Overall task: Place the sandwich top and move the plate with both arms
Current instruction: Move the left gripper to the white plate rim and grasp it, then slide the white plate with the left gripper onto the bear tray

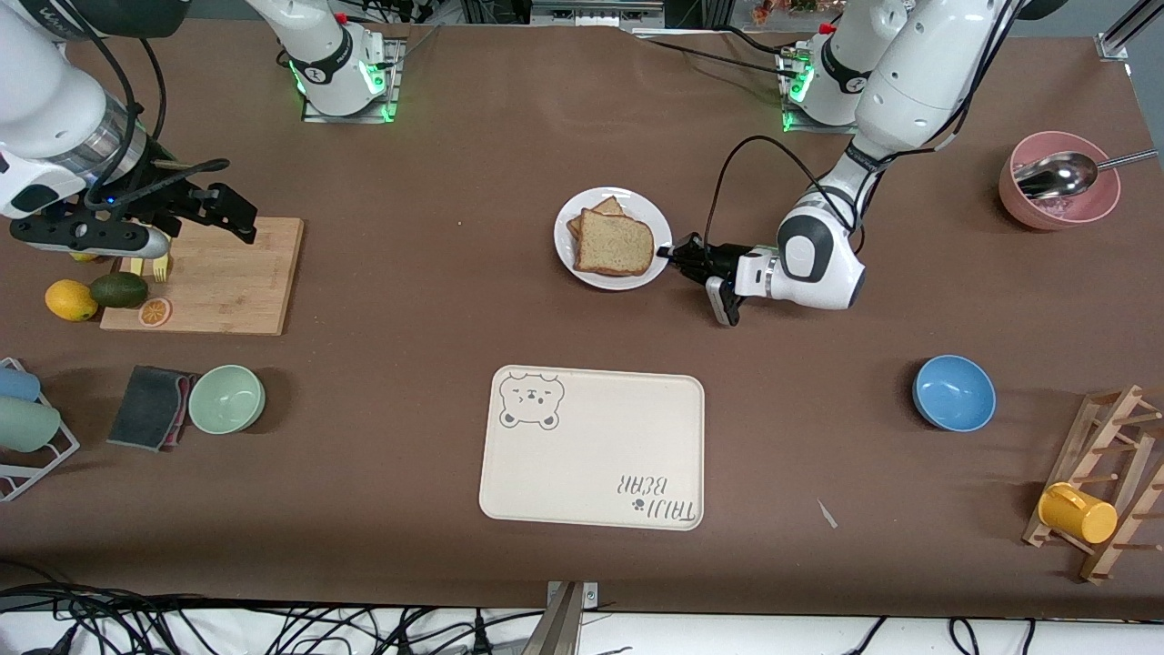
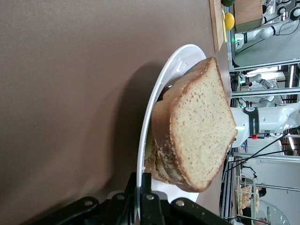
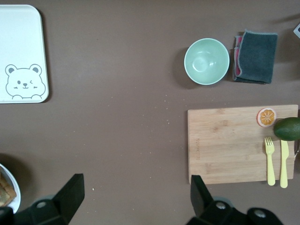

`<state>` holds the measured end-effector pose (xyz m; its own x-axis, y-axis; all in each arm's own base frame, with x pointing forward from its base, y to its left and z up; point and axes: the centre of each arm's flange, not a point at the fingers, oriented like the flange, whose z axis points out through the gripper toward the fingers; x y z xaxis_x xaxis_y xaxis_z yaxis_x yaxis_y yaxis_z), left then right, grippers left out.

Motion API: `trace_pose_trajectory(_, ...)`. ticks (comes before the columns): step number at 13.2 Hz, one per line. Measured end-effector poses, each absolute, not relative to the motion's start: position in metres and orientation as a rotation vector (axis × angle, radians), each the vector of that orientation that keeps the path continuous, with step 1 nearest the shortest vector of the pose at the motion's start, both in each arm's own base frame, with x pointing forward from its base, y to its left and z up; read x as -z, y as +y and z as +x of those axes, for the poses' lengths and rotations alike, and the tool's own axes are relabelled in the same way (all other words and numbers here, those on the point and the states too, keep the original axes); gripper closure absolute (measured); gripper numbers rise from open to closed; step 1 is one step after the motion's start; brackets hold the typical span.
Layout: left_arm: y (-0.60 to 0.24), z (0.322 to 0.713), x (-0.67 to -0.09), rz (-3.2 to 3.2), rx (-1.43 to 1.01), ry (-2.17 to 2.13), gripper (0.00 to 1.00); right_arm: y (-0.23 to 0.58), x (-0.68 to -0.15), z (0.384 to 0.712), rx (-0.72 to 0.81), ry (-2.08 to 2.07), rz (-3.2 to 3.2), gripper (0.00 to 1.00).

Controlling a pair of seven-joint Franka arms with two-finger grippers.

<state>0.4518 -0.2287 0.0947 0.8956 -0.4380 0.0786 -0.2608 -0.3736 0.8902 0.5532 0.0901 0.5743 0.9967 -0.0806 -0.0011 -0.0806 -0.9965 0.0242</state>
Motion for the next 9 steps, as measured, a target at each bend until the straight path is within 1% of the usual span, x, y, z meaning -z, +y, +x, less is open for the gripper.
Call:
trace_pose_trajectory(2, -0.229, 0.454, -0.097, 1.988, 0.216, -0.483, 0.95, 0.088, -0.574, 0.554, 0.002, -0.131, 3.114, 0.0)
trace_pose_trajectory(4, -0.229, 0.465, -0.105, 2.019, 0.221, -0.428, 0.95, 0.087, -0.574, 0.554, 0.0, -0.134, 3.115, 0.0)
trace_pose_trajectory(9, -0.245, 0.519, -0.145, 2.048, 0.224, -0.265, 0.95, 0.082, -0.562, 0.56, 0.037, -0.145, 3.115, 0.0)
